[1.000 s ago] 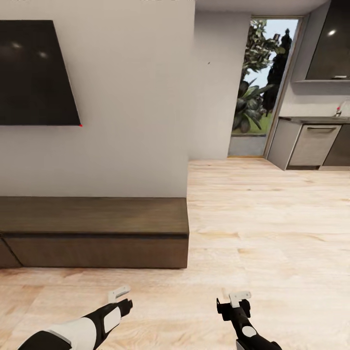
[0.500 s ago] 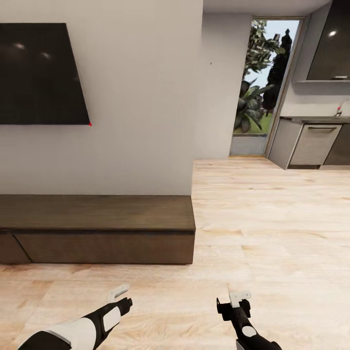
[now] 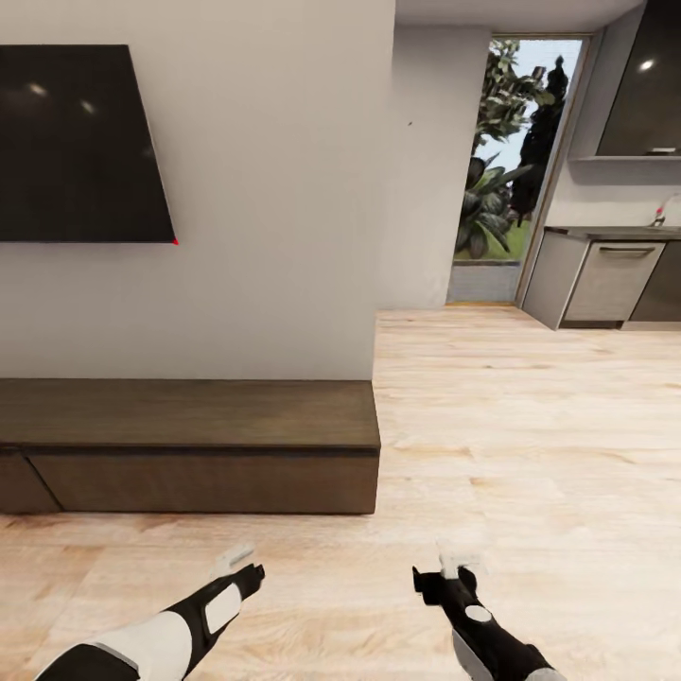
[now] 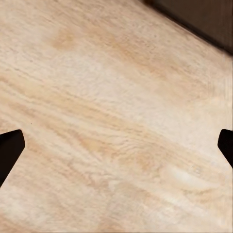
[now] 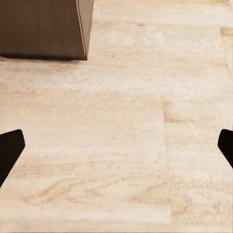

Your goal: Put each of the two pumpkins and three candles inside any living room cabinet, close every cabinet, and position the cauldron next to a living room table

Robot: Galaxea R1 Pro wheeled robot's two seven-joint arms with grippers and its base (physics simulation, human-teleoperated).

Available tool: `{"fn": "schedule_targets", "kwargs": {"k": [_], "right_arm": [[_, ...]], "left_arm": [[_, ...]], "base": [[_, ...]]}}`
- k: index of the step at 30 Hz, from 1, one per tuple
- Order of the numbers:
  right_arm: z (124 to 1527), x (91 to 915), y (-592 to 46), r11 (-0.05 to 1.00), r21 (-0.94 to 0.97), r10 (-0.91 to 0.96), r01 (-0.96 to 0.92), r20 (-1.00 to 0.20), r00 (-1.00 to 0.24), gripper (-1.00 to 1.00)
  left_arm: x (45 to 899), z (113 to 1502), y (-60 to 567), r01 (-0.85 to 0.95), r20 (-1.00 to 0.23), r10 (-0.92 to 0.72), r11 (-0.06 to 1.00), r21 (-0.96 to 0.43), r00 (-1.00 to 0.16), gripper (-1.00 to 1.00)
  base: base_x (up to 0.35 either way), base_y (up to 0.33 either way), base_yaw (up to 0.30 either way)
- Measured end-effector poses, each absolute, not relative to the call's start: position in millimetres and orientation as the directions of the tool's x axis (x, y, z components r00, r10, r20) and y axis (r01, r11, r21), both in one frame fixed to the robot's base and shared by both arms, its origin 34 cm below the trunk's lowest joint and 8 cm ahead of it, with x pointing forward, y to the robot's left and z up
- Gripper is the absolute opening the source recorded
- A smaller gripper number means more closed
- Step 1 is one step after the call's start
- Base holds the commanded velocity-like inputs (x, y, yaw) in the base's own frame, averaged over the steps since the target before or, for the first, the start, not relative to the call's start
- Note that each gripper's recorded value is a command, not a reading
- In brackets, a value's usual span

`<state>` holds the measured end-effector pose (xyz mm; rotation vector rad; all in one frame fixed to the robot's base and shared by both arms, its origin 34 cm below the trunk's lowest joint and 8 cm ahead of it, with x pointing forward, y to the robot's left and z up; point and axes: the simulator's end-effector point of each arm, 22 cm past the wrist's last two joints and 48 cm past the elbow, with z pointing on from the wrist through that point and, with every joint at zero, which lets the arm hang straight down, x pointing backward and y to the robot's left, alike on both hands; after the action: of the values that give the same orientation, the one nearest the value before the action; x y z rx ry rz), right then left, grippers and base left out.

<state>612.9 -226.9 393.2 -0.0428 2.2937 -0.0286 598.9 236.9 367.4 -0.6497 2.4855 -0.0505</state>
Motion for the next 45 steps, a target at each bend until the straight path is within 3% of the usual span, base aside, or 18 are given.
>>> {"fn": "schedule_targets", "kwargs": {"k": [8, 16, 18, 36, 45], "right_arm": [[458, 663, -193, 0.994, 0.1, 0.048, -0.042, -0.754, -0.655, 1.0], [498, 679, -191, 0.98, 0.196, 0.123, -0.037, -0.738, -0.663, 1.0], [529, 683, -177, 0.966, 0.249, 0.132, -0.076, -0.72, -0.681, 1.0], [582, 690, -192, 0.945, 0.325, 0.194, -0.049, -0.671, -0.716, 1.0], [623, 685, -189, 0.929, 0.36, 0.185, -0.085, -0.651, -0.736, 1.0]], "left_arm": [[635, 394, 212, -0.521, -0.48, -0.634, 0.773, -0.363, -0.606, 1.0], [670, 429, 174, -0.389, -0.472, -0.676, 0.724, -0.57, -0.566, 1.0], [677, 438, 173, -0.405, -0.414, -0.752, 0.637, -0.656, -0.513, 1.0], [679, 440, 179, -0.537, -0.16, -0.905, 0.368, -0.759, -0.395, 1.0], [688, 450, 175, -0.523, -0.153, -0.913, 0.347, -0.779, -0.378, 1.0]], "base": [[0.0, 0.0, 0.0], [0.0, 0.0, 0.0], [0.0, 0.0, 0.0], [0.0, 0.0, 0.0], [0.009, 0.0, 0.0]]}}
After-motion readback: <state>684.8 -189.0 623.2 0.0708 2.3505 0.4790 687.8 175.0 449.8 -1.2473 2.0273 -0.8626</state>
